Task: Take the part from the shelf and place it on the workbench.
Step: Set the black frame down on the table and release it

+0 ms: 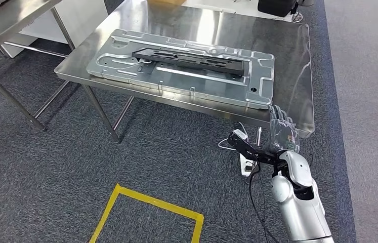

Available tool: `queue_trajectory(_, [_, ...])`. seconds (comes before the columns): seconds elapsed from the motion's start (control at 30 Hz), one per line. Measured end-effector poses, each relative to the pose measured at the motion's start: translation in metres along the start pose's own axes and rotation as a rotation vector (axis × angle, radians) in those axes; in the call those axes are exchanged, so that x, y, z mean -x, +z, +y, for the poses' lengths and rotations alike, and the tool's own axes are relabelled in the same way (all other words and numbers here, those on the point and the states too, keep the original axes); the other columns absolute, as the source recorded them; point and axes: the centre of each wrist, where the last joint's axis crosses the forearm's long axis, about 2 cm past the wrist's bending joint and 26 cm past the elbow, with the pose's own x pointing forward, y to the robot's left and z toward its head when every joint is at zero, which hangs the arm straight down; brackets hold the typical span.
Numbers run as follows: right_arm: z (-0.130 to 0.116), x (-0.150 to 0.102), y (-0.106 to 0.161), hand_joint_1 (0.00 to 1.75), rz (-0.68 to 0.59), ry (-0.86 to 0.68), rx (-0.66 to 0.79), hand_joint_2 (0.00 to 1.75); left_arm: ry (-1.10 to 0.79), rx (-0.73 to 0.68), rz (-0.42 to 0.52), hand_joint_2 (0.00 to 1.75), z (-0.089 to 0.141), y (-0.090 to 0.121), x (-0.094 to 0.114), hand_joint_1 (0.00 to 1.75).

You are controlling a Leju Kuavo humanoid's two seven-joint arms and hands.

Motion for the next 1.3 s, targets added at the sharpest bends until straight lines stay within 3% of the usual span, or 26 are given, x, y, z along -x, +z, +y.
queue_trajectory(0.23, [0.002,0.001,0.002,0.00,0.017,-0.021,-0.008,1.75,0.062,-0.042,-0.003,1.75,0.001,0.001,0.000,0.00])
queue_trajectory(0.37, [0.003,0.005,0.006,0.00,0.065,-0.058,-0.015,0.00,0.211,-0.035,-0.009,1.75,-0.001,0.001,-0.001,0.00])
queue_trajectory(0.4, [0.003,0.009,0.007,0.00,0.099,-0.066,-0.020,0.00,0.242,-0.029,-0.010,1.75,-0.002,0.001,-0.002,0.00])
queue_trajectory(0.53, [0.009,0.048,0.014,0.00,0.340,-0.055,-0.034,0.00,0.279,-0.003,-0.014,0.00,-0.003,0.001,-0.004,0.00])
queue_trajectory(0.67, [0.027,0.122,0.045,0.00,0.637,-0.104,-0.095,0.00,0.256,0.024,-0.030,0.00,-0.003,0.000,-0.008,0.00])
queue_trajectory(0.77, [0.055,0.172,0.097,0.00,0.856,-0.251,-0.185,0.00,0.216,0.039,-0.047,0.00,-0.001,-0.005,-0.012,0.00])
queue_trajectory(0.83, [0.077,0.191,0.138,0.00,1.002,-0.391,-0.239,0.00,0.185,0.048,-0.055,0.00,0.000,-0.009,-0.013,0.00])
queue_trajectory(1.0, [0.126,0.195,0.229,0.00,1.329,-0.708,-0.322,0.00,0.118,0.070,-0.050,0.00,0.004,-0.021,-0.010,0.00])
queue_trajectory(1.17, [0.136,0.191,0.245,0.00,1.394,-0.763,-0.328,0.00,0.107,0.074,-0.049,0.00,0.005,-0.024,-0.010,0.00])
queue_trajectory(1.3, [0.169,0.169,0.277,0.00,1.558,-0.953,-0.278,0.00,0.072,0.081,-0.063,0.00,0.012,-0.032,-0.012,0.00])
